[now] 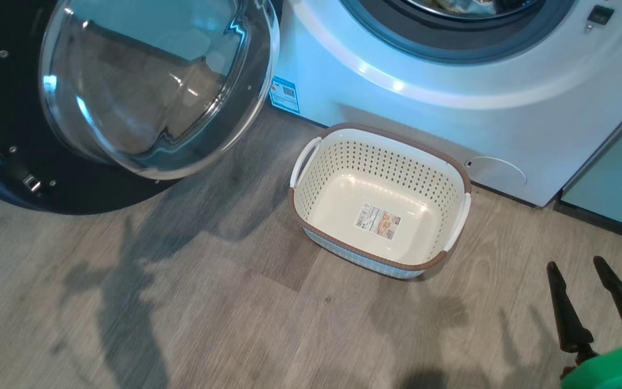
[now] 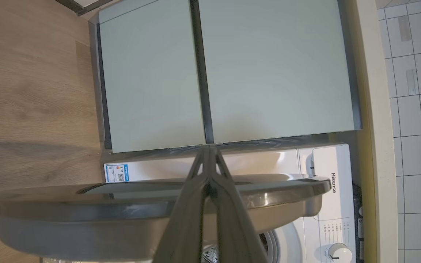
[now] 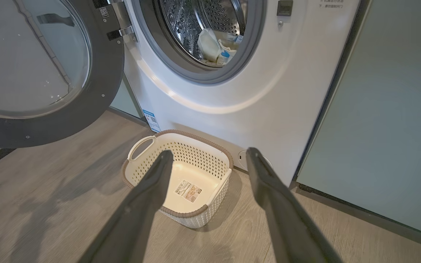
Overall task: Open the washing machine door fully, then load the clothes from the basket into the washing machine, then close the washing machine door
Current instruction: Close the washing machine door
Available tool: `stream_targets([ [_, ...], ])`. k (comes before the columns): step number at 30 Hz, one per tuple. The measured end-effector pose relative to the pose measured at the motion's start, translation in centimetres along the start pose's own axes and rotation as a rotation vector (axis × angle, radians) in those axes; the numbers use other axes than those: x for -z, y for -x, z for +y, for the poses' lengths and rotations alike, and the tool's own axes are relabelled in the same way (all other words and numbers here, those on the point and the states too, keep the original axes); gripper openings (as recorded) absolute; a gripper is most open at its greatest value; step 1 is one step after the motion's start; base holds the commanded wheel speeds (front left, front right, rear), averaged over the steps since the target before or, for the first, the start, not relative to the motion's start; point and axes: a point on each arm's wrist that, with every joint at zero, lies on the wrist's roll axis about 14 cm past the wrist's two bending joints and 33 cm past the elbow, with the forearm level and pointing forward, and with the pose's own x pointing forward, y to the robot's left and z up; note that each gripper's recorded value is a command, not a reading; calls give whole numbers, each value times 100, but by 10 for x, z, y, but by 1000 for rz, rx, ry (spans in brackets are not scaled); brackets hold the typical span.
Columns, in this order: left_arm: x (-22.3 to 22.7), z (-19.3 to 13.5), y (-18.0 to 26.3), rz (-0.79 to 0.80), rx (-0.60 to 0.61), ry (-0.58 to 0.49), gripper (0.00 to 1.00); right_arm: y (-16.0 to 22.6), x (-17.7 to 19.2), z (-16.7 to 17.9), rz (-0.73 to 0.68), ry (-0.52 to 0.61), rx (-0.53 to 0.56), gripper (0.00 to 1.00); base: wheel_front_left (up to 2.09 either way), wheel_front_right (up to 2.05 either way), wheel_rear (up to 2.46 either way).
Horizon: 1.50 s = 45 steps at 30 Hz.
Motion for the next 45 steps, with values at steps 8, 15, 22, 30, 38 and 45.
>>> stream_targets([
  [8, 15, 9, -11, 37, -29, -23, 0, -3, 1, -5, 3, -1, 7, 100, 0, 0, 0],
  [15, 18, 11, -11, 63, -33, -29, 0, -3, 0, -6, 3, 9, 9, 100, 0, 0, 0],
  [22, 22, 13, -8, 99, -35, -41, 0, -6, 2, -3, 11, 8, 0, 100, 0, 0, 0],
  [30, 30, 10, -6, 155, -24, -56, 0, -8, 3, -1, 17, 7, -11, 100, 0, 0, 0],
  [38, 45, 0, -3, 222, 18, -43, 0, -13, 6, 2, 23, 3, -24, 100, 0, 0, 0],
  [45, 56, -4, 9, 289, 50, -50, 0, -19, 5, 7, 18, 2, -42, 100, 0, 0, 0],
])
